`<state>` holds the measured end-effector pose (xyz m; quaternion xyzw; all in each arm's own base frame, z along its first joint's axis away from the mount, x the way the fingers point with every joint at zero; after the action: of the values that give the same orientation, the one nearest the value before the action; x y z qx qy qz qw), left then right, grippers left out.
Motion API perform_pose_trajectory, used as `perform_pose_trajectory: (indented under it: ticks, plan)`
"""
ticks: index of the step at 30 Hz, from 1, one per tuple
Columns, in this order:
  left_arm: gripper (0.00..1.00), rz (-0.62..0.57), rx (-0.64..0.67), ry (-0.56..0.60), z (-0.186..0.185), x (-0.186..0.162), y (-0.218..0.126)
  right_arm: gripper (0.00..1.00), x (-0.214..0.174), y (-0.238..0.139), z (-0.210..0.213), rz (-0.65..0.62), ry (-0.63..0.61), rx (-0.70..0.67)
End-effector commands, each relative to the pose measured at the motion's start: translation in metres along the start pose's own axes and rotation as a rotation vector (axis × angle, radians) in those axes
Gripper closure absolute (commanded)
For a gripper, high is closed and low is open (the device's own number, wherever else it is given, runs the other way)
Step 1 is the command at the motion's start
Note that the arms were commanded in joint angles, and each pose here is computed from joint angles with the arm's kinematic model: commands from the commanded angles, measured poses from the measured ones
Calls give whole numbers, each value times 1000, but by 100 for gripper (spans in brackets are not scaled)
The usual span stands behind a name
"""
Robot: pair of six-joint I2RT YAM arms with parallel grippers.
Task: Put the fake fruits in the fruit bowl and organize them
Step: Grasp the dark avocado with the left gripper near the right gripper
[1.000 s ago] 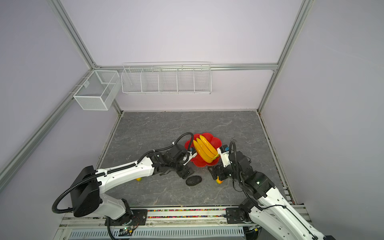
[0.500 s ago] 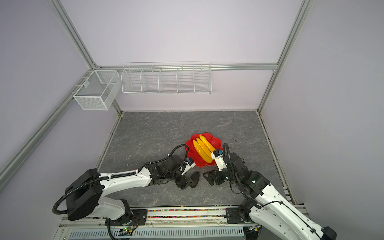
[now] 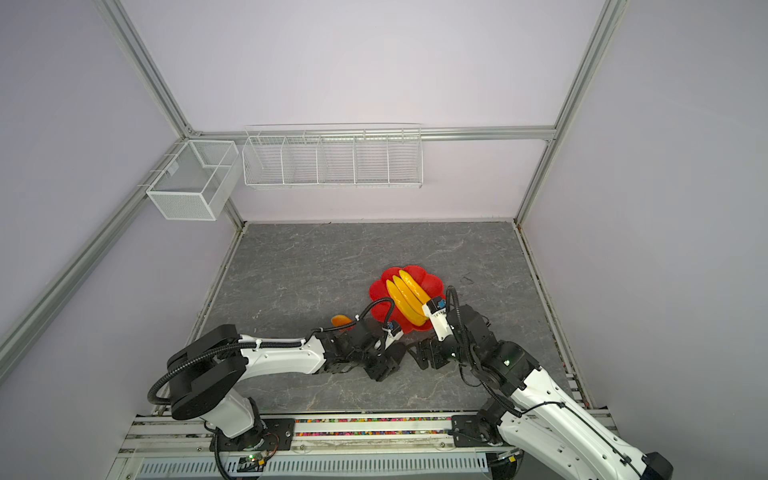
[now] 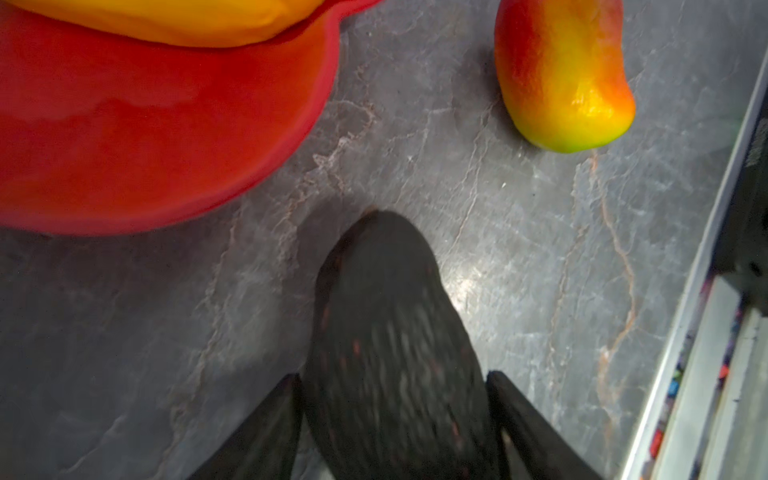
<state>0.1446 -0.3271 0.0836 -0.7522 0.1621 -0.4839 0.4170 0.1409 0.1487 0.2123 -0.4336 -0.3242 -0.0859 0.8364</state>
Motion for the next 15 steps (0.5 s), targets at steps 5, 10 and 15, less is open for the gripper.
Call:
perform_pose_trajectory:
  ticks: [5,10,15]
  plan:
    - [57,-96,66,-45,5,13,-10,12,1,1,-4,-11,4,-45]
    - [60,-204,18,-11,-4,28,-38,11,5,-6,-8,-33,1,-85]
    - [62,-266,132,-22,3,51,-69,11,10,-15,-13,-70,29,-116]
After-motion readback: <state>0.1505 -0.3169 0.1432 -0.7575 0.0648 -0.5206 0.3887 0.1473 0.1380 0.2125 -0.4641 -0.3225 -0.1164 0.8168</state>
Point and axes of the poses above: each gripper's point midway between its finger pads, its own y axis out along the fingers, its own z axis along the line the jaws close on, x = y × z, the point moved 6 cm from there along -y, back along the fingers, and after that the axes turned 4 degrees about y, right-handed, at the moved point
